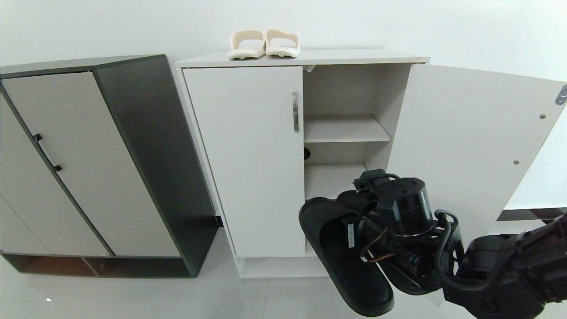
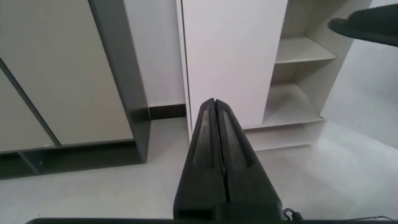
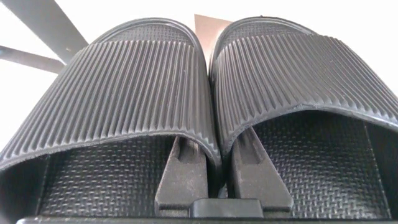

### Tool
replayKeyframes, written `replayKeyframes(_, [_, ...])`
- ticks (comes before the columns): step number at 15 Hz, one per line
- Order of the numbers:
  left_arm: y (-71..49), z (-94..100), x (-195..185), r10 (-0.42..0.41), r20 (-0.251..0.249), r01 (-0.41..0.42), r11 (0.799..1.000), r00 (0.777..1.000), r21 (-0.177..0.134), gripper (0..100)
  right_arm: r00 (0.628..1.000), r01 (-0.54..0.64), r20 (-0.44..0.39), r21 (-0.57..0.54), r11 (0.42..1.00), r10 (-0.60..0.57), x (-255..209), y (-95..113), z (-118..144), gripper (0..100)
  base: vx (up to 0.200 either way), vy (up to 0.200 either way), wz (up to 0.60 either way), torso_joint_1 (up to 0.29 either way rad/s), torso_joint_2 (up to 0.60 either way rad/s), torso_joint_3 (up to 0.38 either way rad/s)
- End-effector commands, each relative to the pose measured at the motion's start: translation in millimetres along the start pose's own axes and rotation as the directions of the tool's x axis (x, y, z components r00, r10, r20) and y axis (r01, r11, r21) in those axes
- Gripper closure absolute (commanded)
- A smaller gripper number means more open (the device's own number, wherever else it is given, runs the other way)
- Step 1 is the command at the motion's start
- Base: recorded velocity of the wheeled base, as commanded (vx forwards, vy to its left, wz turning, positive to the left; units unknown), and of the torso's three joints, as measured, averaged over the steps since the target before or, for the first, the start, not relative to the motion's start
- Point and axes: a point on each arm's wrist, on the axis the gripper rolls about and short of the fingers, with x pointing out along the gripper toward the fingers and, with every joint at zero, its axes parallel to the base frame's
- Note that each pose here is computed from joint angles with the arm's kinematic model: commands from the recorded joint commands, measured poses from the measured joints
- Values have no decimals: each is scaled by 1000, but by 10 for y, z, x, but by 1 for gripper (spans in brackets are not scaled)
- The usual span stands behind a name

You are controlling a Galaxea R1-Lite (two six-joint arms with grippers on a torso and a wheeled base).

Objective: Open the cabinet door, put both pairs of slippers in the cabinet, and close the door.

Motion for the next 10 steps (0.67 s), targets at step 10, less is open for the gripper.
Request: replayKeyframes(10, [2, -3, -3, 10, 3, -10, 1000, 1000, -13, 100, 992, 130, -4, 54, 990, -130, 441, 150, -157, 100, 0, -80, 0, 1, -1, 0])
